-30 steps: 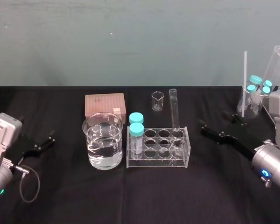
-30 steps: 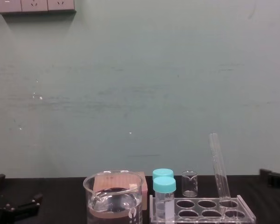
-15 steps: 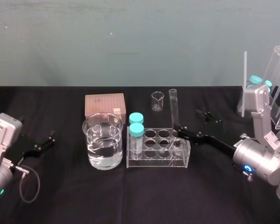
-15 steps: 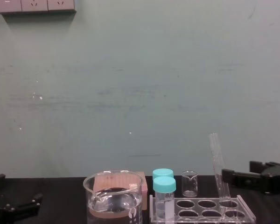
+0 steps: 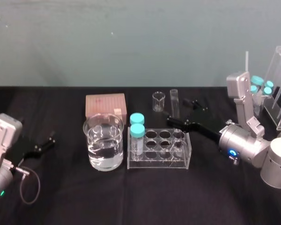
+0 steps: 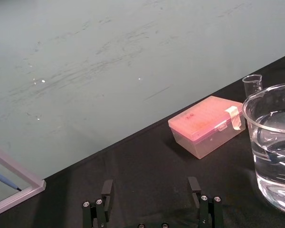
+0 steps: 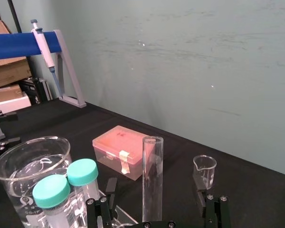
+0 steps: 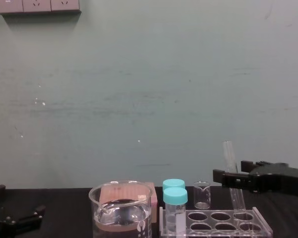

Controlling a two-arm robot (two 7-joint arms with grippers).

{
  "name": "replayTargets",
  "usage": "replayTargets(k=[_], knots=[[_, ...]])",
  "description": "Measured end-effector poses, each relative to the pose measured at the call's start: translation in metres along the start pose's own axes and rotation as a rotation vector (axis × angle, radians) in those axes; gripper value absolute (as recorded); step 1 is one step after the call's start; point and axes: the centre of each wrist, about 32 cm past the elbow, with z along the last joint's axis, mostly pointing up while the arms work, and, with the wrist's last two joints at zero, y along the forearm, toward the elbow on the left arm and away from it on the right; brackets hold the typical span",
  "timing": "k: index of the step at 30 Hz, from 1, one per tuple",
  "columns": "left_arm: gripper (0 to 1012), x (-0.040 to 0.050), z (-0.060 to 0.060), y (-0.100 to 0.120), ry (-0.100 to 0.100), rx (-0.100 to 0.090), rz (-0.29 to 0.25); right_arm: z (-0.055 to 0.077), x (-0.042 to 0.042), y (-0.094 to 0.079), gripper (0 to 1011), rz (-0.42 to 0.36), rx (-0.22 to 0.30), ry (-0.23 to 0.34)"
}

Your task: Hold the test tube with one hand and immerse one end into the beaker, then return it to the test tube rack.

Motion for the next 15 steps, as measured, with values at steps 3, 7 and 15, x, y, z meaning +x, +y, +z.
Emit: replayTargets(k=[3,7,15], knots=[[1000,-0.0001,0.000,0.000,0.000,0.000,0.000,0.001,0.0023,0.006,1003,0.007,0.002,-0.003],[1000,0.0000,0.000,0.000,0.000,0.000,0.000,0.001,0.0037,0.011,1003,0.013,-0.004,-0.010],[1000,0.0000,0.000,0.000,0.000,0.000,0.000,0.001,0.0039,0.012,1003,0.015,-0.006,-0.013]])
